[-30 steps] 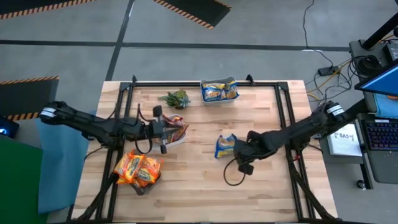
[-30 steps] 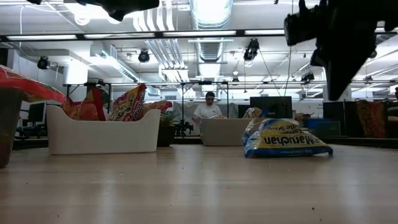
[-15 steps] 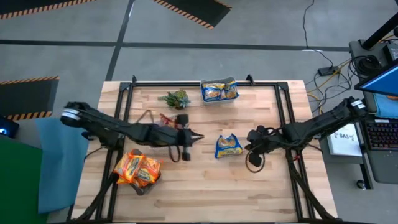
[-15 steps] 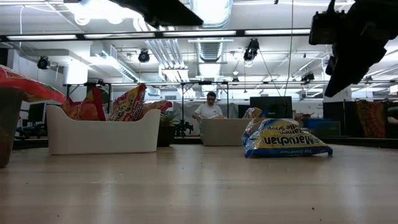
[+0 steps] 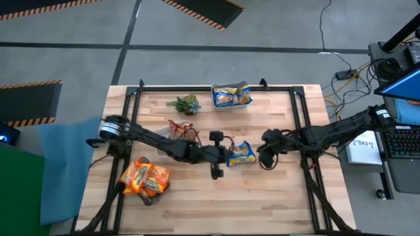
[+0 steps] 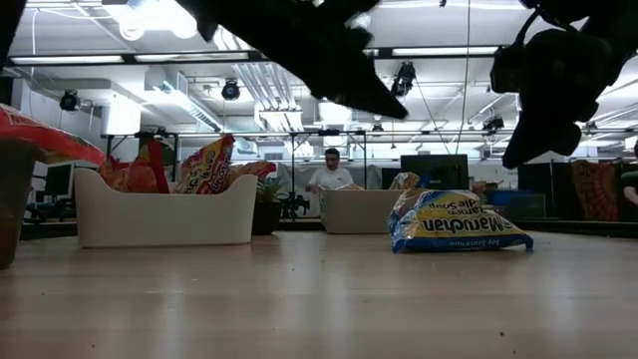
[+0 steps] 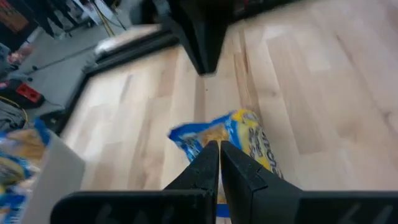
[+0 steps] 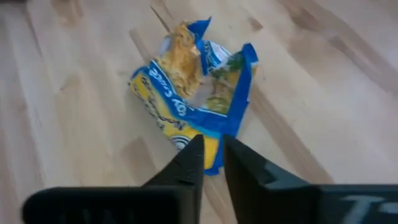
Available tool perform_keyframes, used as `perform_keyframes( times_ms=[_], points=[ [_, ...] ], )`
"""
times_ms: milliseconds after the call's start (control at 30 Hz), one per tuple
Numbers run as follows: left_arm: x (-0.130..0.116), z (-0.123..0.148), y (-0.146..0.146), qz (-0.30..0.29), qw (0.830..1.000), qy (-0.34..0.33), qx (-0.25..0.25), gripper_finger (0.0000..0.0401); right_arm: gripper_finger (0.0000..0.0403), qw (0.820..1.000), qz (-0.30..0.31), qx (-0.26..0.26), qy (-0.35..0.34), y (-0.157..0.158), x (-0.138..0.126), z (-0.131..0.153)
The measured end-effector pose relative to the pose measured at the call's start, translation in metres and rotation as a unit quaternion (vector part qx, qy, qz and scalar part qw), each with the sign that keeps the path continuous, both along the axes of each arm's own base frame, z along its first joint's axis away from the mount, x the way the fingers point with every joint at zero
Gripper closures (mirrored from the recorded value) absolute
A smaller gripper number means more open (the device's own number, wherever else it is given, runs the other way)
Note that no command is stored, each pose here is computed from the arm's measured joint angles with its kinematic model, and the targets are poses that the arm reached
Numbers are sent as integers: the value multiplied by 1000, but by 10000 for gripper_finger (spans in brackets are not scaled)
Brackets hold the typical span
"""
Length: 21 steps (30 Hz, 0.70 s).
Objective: Sort Maruchan noodles
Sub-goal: Put the blue noodle pack into the gray bin
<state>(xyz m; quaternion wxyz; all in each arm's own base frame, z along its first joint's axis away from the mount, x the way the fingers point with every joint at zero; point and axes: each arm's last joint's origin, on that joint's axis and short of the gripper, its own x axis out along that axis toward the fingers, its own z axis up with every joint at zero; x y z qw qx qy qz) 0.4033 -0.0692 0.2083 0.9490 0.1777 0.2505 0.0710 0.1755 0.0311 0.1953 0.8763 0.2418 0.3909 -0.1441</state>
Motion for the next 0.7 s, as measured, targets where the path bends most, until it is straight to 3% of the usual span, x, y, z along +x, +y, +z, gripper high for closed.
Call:
perform_keyframes(
  times_ms=[200, 467, 700],
  points=[
    [23, -28, -2, 4, 1000, 27, 4, 401, 280, 999, -27, 45, 14, -5, 4, -5],
    [31, -54, 2, 2, 998, 59, -22, 401, 157, 996, -62, 47, 33, -16, 9, -18],
    [27, -63, 12, 20, 997, 69, -33, 401, 104, 998, -43, 44, 26, -28, 23, -27]
  ],
)
